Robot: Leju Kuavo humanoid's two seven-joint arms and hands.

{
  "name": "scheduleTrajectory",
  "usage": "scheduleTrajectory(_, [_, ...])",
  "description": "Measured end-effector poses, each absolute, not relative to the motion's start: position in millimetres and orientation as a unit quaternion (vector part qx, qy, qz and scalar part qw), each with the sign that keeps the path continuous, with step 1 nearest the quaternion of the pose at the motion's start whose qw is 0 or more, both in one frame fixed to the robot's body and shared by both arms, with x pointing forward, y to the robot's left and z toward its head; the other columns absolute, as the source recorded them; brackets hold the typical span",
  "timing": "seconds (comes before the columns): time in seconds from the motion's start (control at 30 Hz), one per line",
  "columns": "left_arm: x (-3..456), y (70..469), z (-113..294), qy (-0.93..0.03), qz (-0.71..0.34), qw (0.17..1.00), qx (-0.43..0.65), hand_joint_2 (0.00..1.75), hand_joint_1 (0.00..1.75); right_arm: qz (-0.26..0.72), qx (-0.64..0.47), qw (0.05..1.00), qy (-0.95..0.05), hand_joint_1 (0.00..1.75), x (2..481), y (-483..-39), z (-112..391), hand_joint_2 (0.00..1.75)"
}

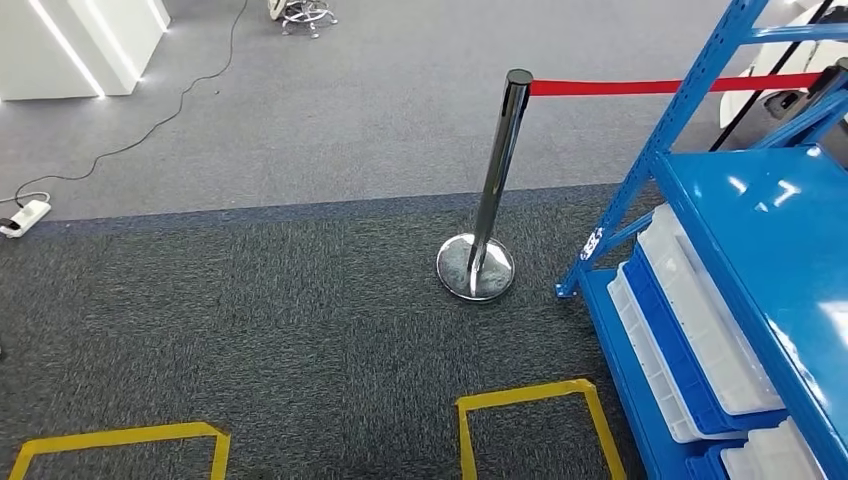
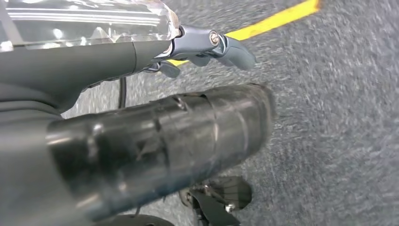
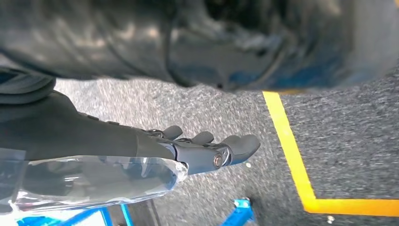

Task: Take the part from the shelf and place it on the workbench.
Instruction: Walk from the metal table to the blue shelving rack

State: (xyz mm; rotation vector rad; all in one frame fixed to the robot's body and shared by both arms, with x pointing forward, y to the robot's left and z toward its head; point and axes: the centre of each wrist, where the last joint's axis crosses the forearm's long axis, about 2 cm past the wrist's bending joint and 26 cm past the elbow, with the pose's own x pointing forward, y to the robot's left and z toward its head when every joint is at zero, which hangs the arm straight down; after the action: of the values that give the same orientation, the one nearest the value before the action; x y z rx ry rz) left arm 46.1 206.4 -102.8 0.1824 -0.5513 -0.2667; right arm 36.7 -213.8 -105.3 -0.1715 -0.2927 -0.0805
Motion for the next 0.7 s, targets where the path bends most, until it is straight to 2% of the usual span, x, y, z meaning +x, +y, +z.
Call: scheduleTrajectory(0.7, [50.2,207.0,-102.4,-0.276,-0.132,0.948,0.091,0.00,0.00,-0.045,-0.085,0.985,-0.141,0.00,35.1,-214.6,-105.6,0.00])
